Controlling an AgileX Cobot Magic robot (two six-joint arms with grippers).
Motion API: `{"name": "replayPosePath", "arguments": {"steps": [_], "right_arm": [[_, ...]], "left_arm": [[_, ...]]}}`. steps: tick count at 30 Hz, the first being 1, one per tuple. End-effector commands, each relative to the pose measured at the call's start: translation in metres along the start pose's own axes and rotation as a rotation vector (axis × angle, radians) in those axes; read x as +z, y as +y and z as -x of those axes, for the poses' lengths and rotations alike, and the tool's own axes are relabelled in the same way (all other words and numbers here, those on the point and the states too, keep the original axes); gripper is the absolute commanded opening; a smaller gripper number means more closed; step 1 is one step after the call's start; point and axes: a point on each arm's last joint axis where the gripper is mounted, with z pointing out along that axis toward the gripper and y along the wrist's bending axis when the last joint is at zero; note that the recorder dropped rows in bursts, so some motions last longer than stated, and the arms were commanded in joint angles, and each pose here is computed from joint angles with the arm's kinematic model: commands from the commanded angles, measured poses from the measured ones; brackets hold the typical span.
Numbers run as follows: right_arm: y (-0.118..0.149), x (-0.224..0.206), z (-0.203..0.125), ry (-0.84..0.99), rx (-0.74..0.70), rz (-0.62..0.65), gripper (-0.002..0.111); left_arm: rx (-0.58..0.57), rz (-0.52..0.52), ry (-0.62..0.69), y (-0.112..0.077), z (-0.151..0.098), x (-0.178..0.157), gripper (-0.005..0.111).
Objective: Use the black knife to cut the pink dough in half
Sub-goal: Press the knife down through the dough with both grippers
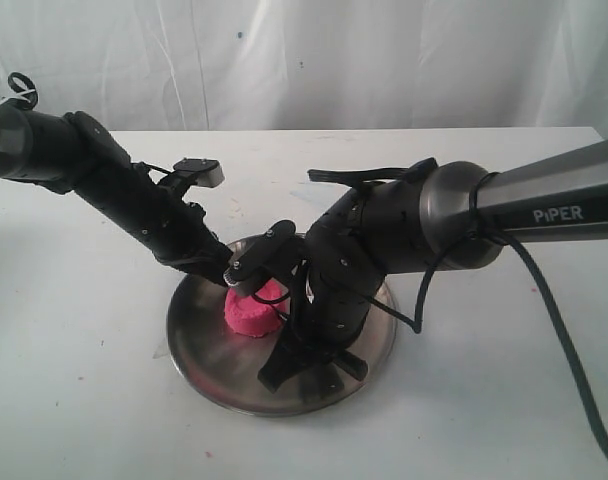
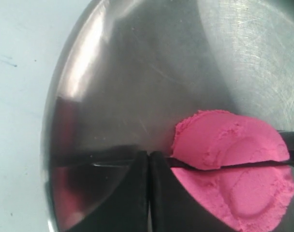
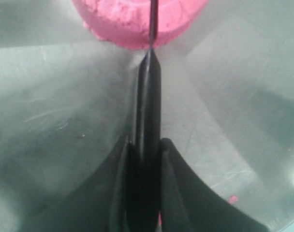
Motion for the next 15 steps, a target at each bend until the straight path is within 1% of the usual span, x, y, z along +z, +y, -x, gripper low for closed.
{"name": "replayPosePath", "arguments": {"steps": [1,6,15], "right_arm": [[-0.001,0.0,0.0,0.005,-0.011,0.0,0.0],[-0.001,0.0,-0.001,0.018,-0.013,-0.001,0.0],[-0.002,-0.011,0.003,-0.028,-0.01,-0.006,0.0]], "left_arm": [[-0.014,-0.016,0.021,0.003,-0.005,0.008,0.0],[-0.014,-0.016,0.021,0.003,-0.005,0.008,0.0],[-0.014,-0.017,0.022,0.003,-0.005,0.008,0.0]]}}
